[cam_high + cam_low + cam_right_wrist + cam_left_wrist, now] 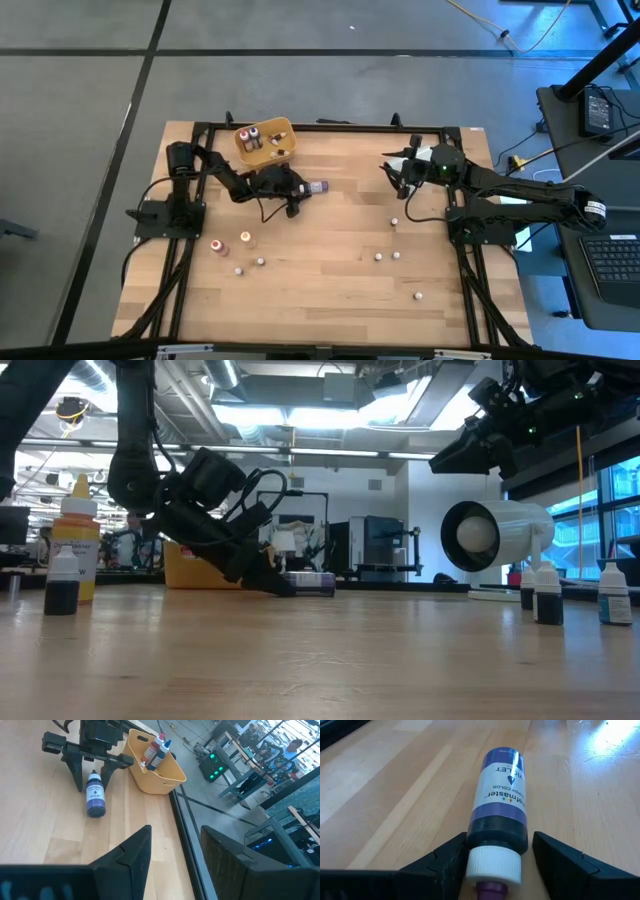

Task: Pick & Place food coloring
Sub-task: Put the large purple food coloring bottle into the yellow bin

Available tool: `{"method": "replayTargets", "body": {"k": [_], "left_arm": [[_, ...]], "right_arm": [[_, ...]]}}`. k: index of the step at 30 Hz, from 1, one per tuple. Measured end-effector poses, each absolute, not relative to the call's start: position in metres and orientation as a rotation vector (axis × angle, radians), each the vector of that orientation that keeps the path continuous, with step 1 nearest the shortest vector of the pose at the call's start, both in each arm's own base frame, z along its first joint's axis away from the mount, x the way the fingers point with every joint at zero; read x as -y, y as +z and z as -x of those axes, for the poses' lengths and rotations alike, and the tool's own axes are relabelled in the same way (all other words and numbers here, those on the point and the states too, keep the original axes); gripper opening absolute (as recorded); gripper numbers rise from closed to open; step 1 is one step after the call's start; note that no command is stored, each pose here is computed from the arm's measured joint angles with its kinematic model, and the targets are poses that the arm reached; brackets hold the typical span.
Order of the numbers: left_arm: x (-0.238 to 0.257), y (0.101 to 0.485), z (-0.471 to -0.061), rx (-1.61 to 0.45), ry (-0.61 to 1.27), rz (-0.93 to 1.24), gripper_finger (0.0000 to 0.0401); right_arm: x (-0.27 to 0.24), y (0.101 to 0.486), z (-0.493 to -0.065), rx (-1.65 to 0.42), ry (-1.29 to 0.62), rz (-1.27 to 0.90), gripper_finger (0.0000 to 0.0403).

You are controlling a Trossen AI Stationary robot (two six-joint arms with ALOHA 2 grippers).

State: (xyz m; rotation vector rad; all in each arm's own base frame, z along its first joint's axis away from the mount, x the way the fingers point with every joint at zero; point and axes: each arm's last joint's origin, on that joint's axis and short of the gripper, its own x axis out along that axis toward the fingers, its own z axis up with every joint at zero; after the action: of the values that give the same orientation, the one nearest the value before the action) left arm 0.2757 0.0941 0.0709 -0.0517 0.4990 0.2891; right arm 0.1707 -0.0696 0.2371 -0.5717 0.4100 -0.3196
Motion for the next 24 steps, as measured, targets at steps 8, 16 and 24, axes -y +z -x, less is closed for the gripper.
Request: {"method": "replayTargets", "body": {"k": [8, 16, 24], "left_arm": [[-0.0941, 0.0707, -0.2756, -0.503, 0.288, 0.052, 0.0211], [-0.0941, 0.0706, -0.2756, -0.505, 0.29, 0.052, 0.0203], [-0.0941, 0.0706, -0.2755, -0.507, 0.293, 0.051, 0.0163]], "right_arm": [[0.0696, 0.237, -0.1708, -0.411, -0.32, 0.572, 0.0173], [0.0696, 0.2371, -0.1707, -0.41, -0.32, 0.572, 0.0173], [0.0696, 0.2373, -0.1708, -0.408, -0.321, 0.572, 0.0173]]}}
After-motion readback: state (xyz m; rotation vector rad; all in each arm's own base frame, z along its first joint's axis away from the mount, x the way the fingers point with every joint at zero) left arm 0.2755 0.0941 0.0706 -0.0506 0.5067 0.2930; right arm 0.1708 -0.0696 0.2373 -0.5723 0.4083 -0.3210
